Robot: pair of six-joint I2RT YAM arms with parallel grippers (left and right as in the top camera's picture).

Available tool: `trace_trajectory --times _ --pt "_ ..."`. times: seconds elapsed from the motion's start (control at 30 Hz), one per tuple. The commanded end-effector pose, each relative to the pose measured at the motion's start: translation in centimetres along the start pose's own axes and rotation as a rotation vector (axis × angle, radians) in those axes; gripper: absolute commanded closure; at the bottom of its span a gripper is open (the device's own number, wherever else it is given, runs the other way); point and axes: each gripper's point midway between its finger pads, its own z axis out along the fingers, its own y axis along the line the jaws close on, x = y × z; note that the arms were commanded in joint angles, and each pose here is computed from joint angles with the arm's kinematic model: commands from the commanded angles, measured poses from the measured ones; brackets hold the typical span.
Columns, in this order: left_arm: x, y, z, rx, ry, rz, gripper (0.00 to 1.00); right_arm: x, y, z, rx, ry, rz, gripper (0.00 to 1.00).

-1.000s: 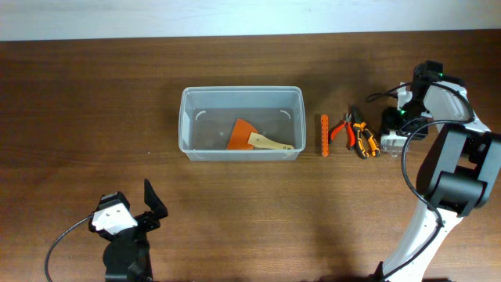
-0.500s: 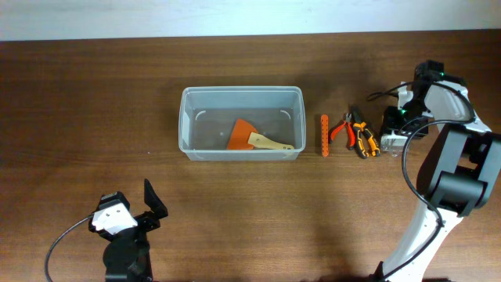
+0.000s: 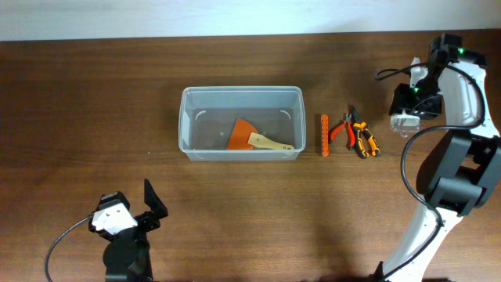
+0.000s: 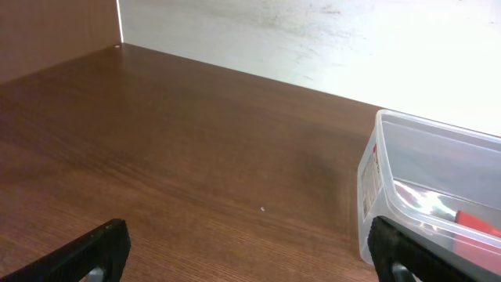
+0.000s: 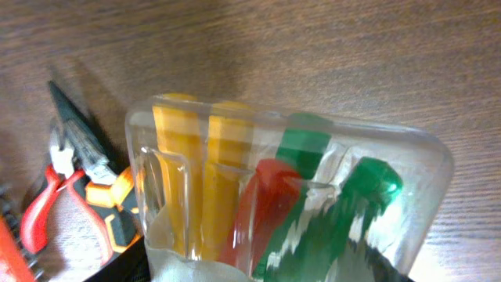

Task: Pack container
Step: 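Grasp the clear marker box with the right gripper, then carry the marker box over and lower it into the container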

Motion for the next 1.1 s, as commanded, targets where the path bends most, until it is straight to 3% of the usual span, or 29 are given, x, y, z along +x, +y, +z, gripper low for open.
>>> trace_trajectory --times 0.0,0.43,1.07 --pt "0.1 0.0 0.0 0.0 -0.001 0.009 0.01 -1.7 0.9 -2.9 -0.039 -0.082 -0.005 0.55" --pt "0.1 0.0 0.0 0.0 -0.001 0.009 0.01 -2.4 4.6 -9.1 -0.078 -0.138 -0.072 0.55" --pt "0.1 0.0 0.0 0.0 -0.001 0.009 0.01 0.5 14.5 -12.1 -0.114 -0.13 -0.292 0.56"
